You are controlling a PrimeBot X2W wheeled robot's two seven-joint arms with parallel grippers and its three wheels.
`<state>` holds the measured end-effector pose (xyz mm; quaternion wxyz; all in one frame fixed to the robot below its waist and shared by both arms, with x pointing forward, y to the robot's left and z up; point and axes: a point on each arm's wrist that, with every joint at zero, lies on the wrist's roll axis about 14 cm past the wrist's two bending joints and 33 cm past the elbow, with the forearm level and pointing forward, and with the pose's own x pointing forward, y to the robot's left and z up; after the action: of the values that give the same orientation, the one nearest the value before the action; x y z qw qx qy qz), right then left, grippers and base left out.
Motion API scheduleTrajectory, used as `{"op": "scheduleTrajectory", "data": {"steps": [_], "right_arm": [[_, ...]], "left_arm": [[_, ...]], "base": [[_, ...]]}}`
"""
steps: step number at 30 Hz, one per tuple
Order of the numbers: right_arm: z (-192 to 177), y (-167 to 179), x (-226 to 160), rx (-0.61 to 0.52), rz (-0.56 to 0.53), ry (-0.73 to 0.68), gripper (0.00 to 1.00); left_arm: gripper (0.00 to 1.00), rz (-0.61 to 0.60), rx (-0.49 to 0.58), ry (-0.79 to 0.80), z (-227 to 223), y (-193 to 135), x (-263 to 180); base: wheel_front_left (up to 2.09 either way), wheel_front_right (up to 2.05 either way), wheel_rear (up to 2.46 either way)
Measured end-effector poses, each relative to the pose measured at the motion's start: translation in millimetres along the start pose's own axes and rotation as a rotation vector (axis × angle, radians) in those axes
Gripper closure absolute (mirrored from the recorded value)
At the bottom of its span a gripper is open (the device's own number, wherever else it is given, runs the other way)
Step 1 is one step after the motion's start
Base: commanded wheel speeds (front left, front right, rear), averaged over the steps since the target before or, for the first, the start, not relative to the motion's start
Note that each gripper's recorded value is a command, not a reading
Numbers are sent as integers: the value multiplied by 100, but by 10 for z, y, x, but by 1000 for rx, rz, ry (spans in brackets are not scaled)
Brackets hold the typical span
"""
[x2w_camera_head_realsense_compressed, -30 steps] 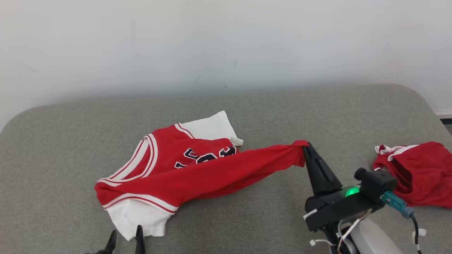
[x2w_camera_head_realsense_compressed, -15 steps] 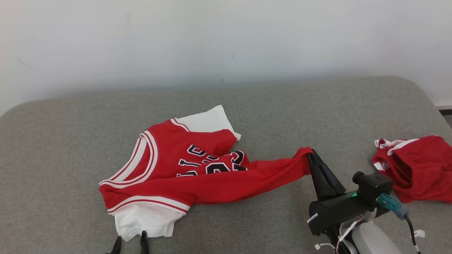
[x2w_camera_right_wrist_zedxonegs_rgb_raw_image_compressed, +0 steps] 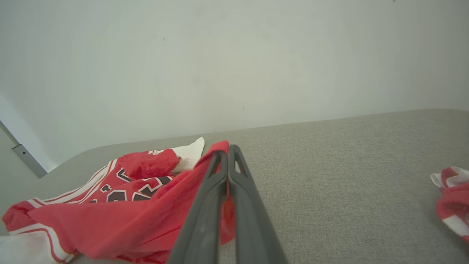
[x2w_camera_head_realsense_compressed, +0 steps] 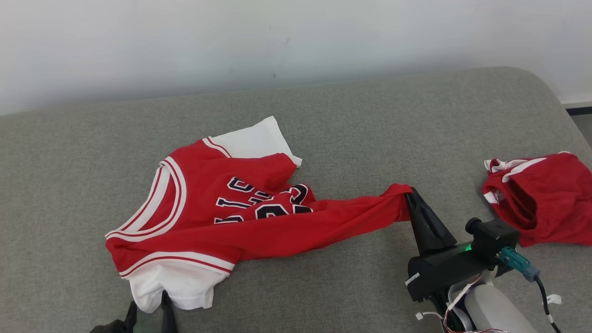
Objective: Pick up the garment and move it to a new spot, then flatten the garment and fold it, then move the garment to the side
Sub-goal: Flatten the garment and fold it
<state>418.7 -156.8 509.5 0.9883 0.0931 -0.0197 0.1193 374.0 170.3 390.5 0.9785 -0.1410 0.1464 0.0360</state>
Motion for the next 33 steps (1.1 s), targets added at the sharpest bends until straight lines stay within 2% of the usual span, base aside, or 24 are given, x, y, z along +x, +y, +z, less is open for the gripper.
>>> {"op": "scheduleTrajectory", "data": {"steps": [1,2,3,4,8,14,21,24,25,29,33], "right_arm": [[-5,-15,-1,-1,-3,2,100],[-12,-31,-4,-1,-7,4,100],[-20,-46,-8,-2,-11,6,100],[-25,-59,-10,-2,-14,8,100],[-43,-89,-10,0,-24,13,100],[65,-174,47,19,-52,-18,100],[637,-214,208,2,-47,-156,100],[1030,-158,293,2,-25,-253,100],[1272,-117,325,-4,-9,-310,100],[1647,-135,328,-18,-7,-396,100],[1746,-163,331,-25,-11,-415,100]], "left_arm": [[0,-3,-5,2,-3,-6,19],[48,-3,-6,3,-3,-10,35],[89,-5,-7,5,-7,-16,45],[100,-5,-13,4,-6,-21,51],[100,-41,-31,-64,208,-89,80],[100,-96,-16,-364,1195,-177,73],[100,-165,176,-703,2370,-334,-203],[100,-177,251,-834,2861,-353,-372],[100,-171,278,-906,3134,-343,-481],[100,-147,313,-1012,3523,-287,-687],[100,-127,332,-1031,3619,-213,-738]], "base": [[0,0,0],[0,0,0],[0,0,0],[0,0,0],[0,0,0],[0,0,0],[0,0,0],[0,0,0],[0,0,0],[0,0,0],[0,0,0]]}}
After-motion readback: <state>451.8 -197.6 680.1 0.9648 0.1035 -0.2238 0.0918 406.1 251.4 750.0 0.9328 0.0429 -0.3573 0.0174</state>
